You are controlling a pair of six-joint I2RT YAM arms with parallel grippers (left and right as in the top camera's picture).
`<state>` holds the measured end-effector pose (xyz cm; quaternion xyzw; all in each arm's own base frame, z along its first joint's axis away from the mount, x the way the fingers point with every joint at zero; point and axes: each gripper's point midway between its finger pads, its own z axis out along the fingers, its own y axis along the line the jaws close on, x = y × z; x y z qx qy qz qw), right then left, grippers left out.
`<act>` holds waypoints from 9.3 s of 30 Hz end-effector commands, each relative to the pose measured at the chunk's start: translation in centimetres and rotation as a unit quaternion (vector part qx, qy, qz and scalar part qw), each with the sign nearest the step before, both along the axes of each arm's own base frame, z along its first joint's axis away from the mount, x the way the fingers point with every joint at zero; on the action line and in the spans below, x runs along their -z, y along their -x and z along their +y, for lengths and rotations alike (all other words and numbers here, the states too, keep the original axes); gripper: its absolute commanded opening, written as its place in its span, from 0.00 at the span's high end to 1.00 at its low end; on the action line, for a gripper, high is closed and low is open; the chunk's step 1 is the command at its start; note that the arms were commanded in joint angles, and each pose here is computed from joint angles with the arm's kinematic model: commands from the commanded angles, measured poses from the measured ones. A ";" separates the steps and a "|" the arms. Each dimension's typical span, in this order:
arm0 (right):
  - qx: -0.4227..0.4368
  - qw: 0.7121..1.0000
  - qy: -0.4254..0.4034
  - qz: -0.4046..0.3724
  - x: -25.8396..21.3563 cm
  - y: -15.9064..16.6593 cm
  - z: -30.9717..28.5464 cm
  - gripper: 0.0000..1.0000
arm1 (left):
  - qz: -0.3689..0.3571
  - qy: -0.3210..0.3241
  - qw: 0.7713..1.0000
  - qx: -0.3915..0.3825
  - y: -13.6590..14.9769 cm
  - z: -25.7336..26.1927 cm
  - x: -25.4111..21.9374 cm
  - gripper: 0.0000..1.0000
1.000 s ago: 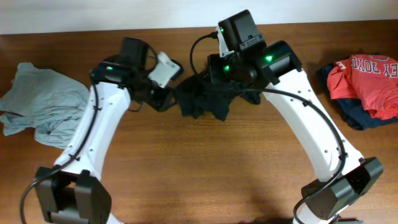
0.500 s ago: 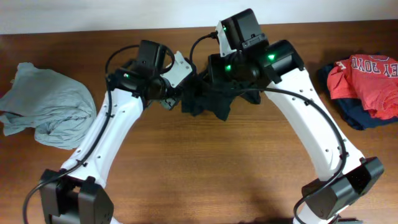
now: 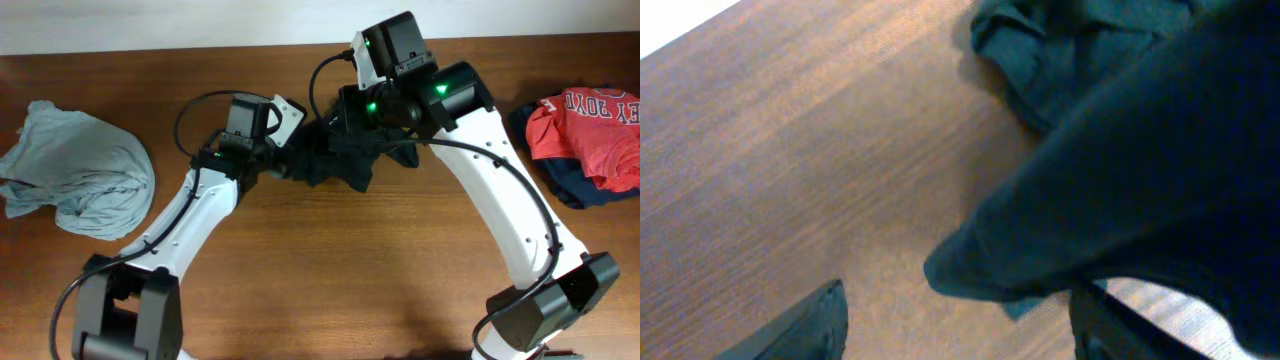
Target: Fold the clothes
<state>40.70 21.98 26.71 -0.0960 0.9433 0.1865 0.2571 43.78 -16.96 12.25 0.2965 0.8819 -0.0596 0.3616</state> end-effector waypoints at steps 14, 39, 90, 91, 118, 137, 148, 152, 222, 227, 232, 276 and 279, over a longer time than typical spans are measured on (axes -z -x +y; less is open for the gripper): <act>0.004 1.000 -0.006 -0.009 -0.7 -0.7 -0.7 0.96 | -0.027 0.053 0.997 -0.039 -3.4 -1.0 2.3 0.85; 0.032 0.999 0.008 0.022 0.3 -0.6 -3.7 0.96 | -0.239 0.092 0.948 -0.187 -1.3 6.9 -23.0 1.00; -0.034 0.984 0.125 -0.126 18.2 4.6 11.8 0.52 | -0.292 0.103 0.927 -0.211 -0.3 8.2 -26.8 0.99; -0.032 0.983 0.123 -0.130 18.4 4.3 12.0 0.52 | -0.292 0.103 0.927 -0.211 -0.3 8.2 -26.8 0.99; 0.042 0.974 0.185 -0.122 21.5 -0.5 5.9 0.96 | -0.281 0.097 0.931 -0.212 -0.2 8.3 -26.2 0.99; 0.035 0.984 0.083 -0.155 -7.1 2.0 -2.6 0.96 | -0.298 0.111 0.910 -0.267 0.6 10.1 -27.7 0.99; -0.040 0.998 0.019 -0.037 -1.0 1.9 -1.9 0.44 | -0.290 0.117 0.910 -0.272 0.8 10.2 -27.6 0.99; -0.084 0.996 -0.001 0.004 2.9 2.0 0.1 0.43 | -0.289 0.116 0.910 -0.272 0.8 10.3 -27.5 1.00; -0.095 0.993 -0.057 -0.043 2.0 2.0 0.2 0.96 | -0.302 0.107 0.899 -0.299 0.8 11.5 -28.0 0.99; -0.081 0.994 -0.037 -0.056 -4.1 2.6 -3.8 0.96 | -0.308 0.136 0.899 -0.280 0.6 10.5 -28.7 0.99; -0.036 0.996 -0.008 -0.087 -9.3 3.3 -8.1 0.96 | -0.320 0.172 0.892 -0.270 1.0 10.0 -30.2 0.99; 0.204 0.973 0.069 -0.085 -11.3 2.7 -24.5 0.96 | -0.269 0.350 0.882 -0.167 -4.7 -3.8 -26.1 0.99; 0.201 0.974 0.069 -0.078 -10.8 2.5 -24.3 0.96 | -0.262 0.344 0.886 -0.169 -5.4 -4.1 -24.8 0.99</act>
